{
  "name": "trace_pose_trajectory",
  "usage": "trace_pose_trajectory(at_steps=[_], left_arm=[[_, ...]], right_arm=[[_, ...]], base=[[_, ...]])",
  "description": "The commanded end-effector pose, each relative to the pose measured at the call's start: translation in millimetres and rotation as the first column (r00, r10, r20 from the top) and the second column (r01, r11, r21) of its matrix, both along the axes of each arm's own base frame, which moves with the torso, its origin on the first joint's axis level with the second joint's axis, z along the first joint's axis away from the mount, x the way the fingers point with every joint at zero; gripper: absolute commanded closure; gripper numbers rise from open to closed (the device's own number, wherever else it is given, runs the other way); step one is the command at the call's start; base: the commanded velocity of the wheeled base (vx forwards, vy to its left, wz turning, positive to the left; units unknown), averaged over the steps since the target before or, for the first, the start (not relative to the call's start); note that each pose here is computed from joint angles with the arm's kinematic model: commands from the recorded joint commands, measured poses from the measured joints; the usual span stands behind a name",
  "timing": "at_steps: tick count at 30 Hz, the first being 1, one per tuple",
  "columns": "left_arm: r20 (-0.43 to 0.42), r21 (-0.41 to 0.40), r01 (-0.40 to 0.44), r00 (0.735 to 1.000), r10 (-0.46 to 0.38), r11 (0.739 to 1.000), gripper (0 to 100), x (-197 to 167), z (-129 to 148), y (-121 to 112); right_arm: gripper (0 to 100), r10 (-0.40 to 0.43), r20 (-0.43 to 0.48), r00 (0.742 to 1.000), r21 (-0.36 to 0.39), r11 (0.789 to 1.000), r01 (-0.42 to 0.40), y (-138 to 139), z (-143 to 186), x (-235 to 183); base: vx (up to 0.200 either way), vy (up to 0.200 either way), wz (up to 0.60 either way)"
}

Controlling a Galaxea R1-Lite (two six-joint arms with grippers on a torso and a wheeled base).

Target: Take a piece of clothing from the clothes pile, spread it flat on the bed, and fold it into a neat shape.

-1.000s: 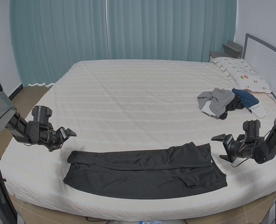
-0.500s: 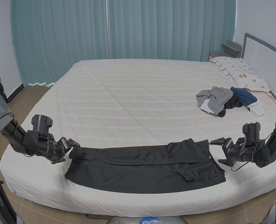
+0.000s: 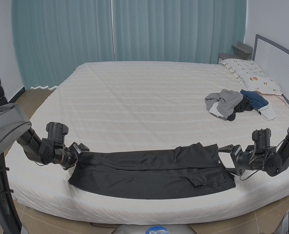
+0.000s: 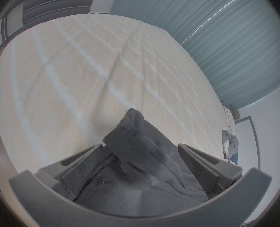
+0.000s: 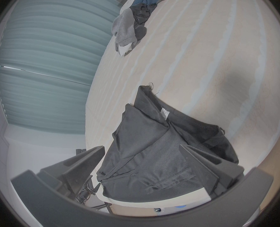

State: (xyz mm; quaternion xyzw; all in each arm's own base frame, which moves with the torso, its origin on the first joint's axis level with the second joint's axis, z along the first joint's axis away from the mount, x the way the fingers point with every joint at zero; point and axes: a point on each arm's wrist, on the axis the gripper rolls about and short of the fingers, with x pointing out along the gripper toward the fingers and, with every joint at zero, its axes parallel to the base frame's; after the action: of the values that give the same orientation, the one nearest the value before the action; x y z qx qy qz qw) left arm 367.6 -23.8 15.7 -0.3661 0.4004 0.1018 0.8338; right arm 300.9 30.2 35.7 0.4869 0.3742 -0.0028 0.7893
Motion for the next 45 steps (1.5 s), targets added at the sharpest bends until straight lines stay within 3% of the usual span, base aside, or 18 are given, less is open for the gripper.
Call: trace_pose_trajectory(at_steps=[1, 8, 9, 14, 22, 26, 33, 45], left_arm=[[-0.022, 0.005, 0.000, 1.000, 0.000, 1.000, 0, 5.0, -12.0, -2.0], [-0.029, 0.040, -0.025, 0.999, 0.027, 0.999, 0, 11.7, -22.4, 0.2], [-0.026, 0.045, -0.032, 0.999, 0.033, 0.999, 100, 13.3, -22.9, 0.3], [-0.012, 0.088, -0.080, 0.997, 0.081, 0.993, 100, 13.0, -19.8, 2.9], [0.036, 0.084, -0.098, 0.995, 0.095, 0.992, 100, 7.6, 2.1, 6.2], [0.083, 0.050, -0.120, 0.990, 0.116, 0.992, 100, 7.2, 17.2, 4.5], [0.155, 0.002, -0.150, 0.977, 0.148, 0.989, 100, 12.9, 21.2, 3.6], [0.155, 0.001, -0.150, 0.977, 0.148, 0.989, 100, 13.1, 20.7, 4.2]], right_arm=[[0, 0.011, 0.009, 1.000, 0.002, 1.000, -0.011, 3.4, 3.0, -1.2], [0, 0.006, 0.014, 1.000, 0.023, 1.000, -0.007, 7.4, 7.6, -2.3], [0, 0.004, 0.009, 1.000, 0.029, 1.000, -0.004, 7.9, 7.5, -2.4], [0, 0.010, 0.015, 1.000, 0.033, 0.999, -0.010, 13.3, 9.8, -2.7], [0, -0.030, 0.012, 0.999, 0.030, 0.999, 0.030, 31.2, 9.3, 2.4], [0, -0.040, -0.011, 0.999, 0.033, 0.999, 0.040, 46.1, 0.5, 9.5], [0, -0.087, -0.041, 0.995, -0.023, 0.996, 0.086, 55.3, -22.3, 25.0], [0, -0.129, -0.061, 0.990, -0.014, 0.992, 0.128, 56.3, -34.1, 32.9]], base=[[0.000, 0.000, 0.00], [0.000, 0.000, 0.00], [0.000, 0.000, 0.00], [0.000, 0.000, 0.00], [0.000, 0.000, 0.00], [0.000, 0.000, 0.00], [0.000, 0.000, 0.00], [0.000, 0.000, 0.00]])
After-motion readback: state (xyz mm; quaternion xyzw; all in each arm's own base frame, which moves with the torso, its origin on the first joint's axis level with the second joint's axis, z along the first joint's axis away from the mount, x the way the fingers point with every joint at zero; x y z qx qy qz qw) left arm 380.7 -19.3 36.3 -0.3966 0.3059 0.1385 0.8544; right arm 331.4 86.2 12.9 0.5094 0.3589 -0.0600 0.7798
